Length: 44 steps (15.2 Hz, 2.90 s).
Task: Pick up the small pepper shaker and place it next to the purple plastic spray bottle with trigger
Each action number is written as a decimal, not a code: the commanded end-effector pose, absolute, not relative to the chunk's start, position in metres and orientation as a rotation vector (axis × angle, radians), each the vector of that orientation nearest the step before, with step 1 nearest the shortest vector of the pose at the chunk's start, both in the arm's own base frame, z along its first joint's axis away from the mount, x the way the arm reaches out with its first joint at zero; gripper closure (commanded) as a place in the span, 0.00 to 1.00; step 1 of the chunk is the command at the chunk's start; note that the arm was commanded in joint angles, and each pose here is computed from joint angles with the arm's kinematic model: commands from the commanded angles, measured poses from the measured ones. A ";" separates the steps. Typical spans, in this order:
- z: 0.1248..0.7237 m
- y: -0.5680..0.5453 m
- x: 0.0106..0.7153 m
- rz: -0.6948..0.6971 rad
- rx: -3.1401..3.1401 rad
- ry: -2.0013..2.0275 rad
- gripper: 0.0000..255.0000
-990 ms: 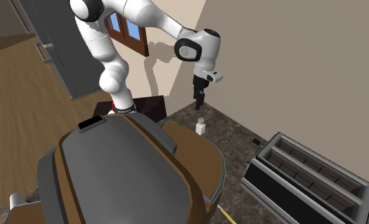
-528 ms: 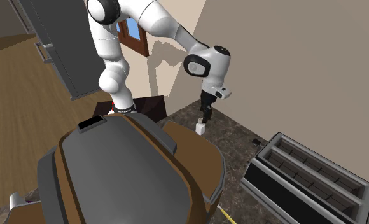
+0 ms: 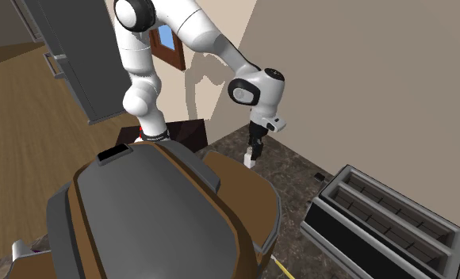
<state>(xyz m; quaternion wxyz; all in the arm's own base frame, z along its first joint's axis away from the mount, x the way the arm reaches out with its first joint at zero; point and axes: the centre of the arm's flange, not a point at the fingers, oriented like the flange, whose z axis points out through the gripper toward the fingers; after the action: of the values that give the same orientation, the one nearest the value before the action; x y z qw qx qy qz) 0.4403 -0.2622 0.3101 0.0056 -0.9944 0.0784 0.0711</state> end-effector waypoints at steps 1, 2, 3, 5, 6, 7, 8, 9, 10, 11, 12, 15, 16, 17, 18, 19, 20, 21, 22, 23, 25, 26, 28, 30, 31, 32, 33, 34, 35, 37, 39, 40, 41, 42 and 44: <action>0.309 -0.262 0.440 0.222 -3.113 0.246 0.00; 0.309 -0.262 0.440 0.222 -3.113 0.246 0.00; 0.309 -0.262 0.440 0.222 -3.113 0.246 0.00; 0.309 -0.262 0.440 0.222 -3.113 0.246 0.00; 0.309 -0.262 0.440 0.222 -3.113 0.246 1.00; 0.309 -0.262 0.440 0.222 -3.113 0.246 1.00; 0.309 -0.262 0.440 0.222 -3.113 0.246 1.00; 0.309 -0.262 0.440 0.222 -3.113 0.246 1.00; 0.309 -0.262 0.440 0.222 -3.113 0.246 1.00; 0.309 -0.262 0.440 0.222 -3.113 0.246 1.00; 0.309 -0.262 0.440 0.222 -3.113 0.246 1.00; 0.309 -0.262 0.440 0.222 -3.113 0.246 1.00; 0.314 -0.262 0.440 0.222 -3.113 0.246 1.00; 0.320 -0.262 0.440 0.222 -3.113 0.246 1.00; 0.325 -0.262 0.440 0.222 -3.113 0.246 1.00; 0.330 -0.262 0.440 0.222 -3.113 0.246 1.00; 0.335 -0.262 0.440 0.222 -3.113 0.246 1.00; 0.341 -0.262 0.440 0.222 -3.113 0.246 1.00; 0.346 -0.262 0.440 0.222 -3.113 0.246 1.00; 0.351 -0.262 0.440 0.222 -3.113 0.246 1.00; 0.362 -0.262 0.440 0.222 -3.113 0.246 1.00; 0.367 -0.262 0.440 0.222 -3.113 0.246 1.00; 0.378 -0.262 0.440 0.222 -3.113 0.246 1.00; 0.388 -0.262 0.440 0.222 -3.113 0.246 1.00; 0.393 -0.262 0.440 0.222 -3.113 0.246 1.00; 0.399 -0.262 0.440 0.222 -3.113 0.246 1.00; 0.404 -0.262 0.440 0.222 -3.113 0.246 1.00; 0.409 -0.262 0.440 0.222 -3.113 0.246 1.00; 0.415 -0.262 0.440 0.222 -3.113 0.246 1.00; 0.425 -0.262 0.440 0.222 -3.113 0.246 1.00; 0.436 -0.262 0.440 0.222 -3.113 0.246 1.00; 0.441 -0.262 0.440 0.222 -3.113 0.246 1.00; 0.446 -0.262 0.440 0.222 -3.113 0.246 1.00; 0.452 -0.262 0.440 0.222 -3.113 0.246 1.00; 0.462 -0.262 0.440 0.222 -3.113 0.246 1.00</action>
<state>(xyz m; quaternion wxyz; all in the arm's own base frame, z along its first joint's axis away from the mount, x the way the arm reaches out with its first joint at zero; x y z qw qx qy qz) 0.4398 -0.2619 0.4570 0.0055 -0.9944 0.0784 0.0707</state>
